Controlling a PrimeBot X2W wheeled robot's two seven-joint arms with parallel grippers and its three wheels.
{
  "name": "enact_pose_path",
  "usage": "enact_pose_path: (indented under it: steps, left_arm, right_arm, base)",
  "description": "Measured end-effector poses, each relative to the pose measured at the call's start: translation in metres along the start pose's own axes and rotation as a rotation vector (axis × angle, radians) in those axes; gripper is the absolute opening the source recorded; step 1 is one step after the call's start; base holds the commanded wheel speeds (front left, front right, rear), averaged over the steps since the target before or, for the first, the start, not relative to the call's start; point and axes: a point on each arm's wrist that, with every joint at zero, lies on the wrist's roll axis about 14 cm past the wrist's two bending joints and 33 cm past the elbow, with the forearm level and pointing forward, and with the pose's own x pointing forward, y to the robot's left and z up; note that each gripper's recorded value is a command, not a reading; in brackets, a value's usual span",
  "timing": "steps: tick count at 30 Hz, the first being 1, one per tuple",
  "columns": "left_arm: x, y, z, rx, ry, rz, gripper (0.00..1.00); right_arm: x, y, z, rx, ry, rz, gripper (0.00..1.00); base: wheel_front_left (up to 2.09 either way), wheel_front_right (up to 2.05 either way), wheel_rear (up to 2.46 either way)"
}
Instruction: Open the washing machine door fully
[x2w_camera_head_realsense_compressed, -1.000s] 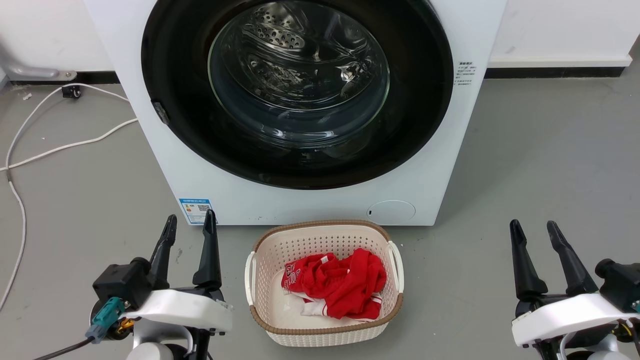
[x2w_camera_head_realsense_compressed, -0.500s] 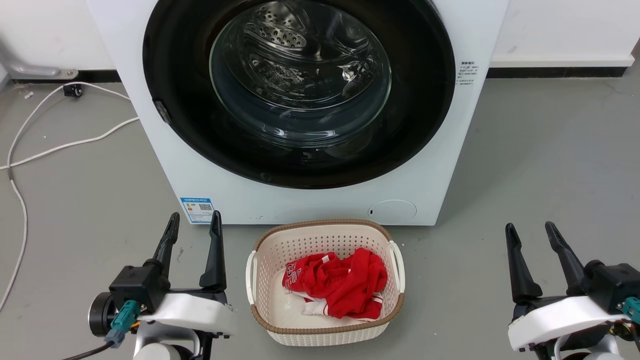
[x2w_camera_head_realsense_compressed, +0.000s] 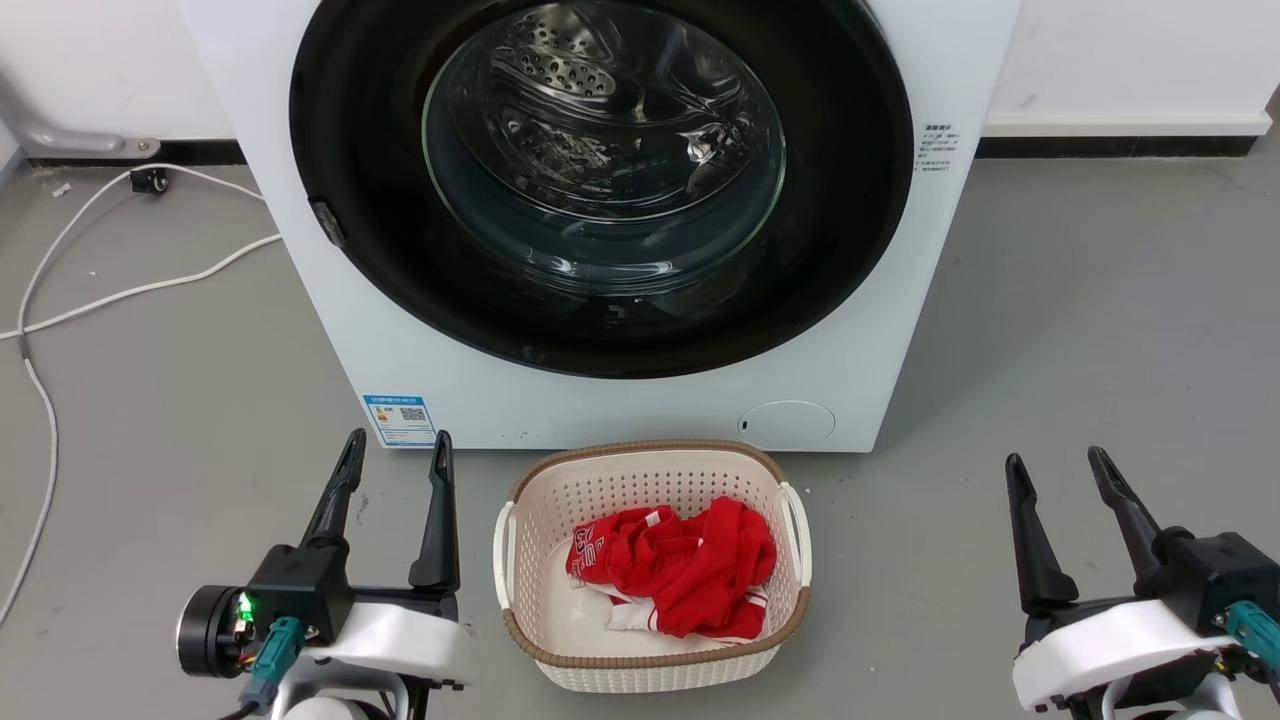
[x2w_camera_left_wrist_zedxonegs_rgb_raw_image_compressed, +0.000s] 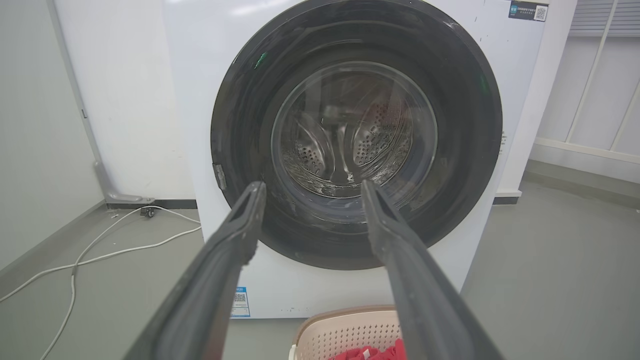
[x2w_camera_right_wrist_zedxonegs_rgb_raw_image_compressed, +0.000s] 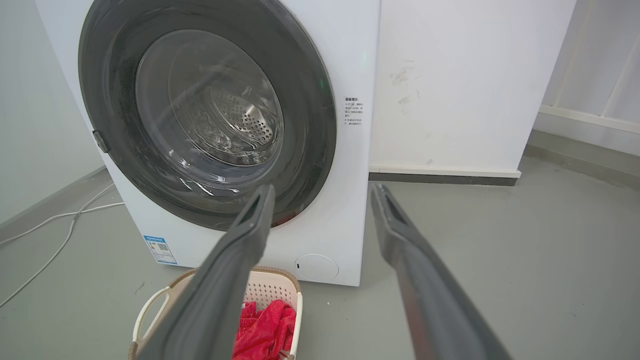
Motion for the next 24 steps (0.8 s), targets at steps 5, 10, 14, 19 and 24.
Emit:
enact_pose_path:
  steps: [5,10,14,19,24]
  left_arm:
    - [-0.0007,-0.0014,-0.0001,0.027,-0.005,-0.007,1.0]
    - [-0.0011,-0.0024,-0.0006,0.047,-0.009,-0.013,1.0]
    - [-0.0017,-0.0041,-0.0009,0.06,-0.012,-0.019,1.0]
    - [-0.0023,-0.0032,-0.0033,0.066,-0.006,-0.017,1.0]
    - [-0.0031,-0.0011,-0.0068,0.056,0.005,-0.011,1.0]
  right_arm:
    - [-0.0003,-0.0008,0.0007,-0.018,-0.006,-0.002,1.0]
    - [-0.0009,-0.0009,0.0011,-0.033,-0.012,-0.001,1.0]
    - [-0.0011,-0.0006,0.0016,-0.05,-0.017,0.001,1.0]
    - [-0.0011,0.0001,0.0001,-0.05,-0.017,0.003,1.0]
    - [-0.0011,0.0004,-0.0032,-0.025,-0.009,0.002,1.0]
  base:
    - [0.0,0.0,0.0]
    - [0.0,0.0,0.0]
    - [0.0,0.0,0.0]
    - [0.0,0.0,0.0]
    - [0.0,0.0,0.0]
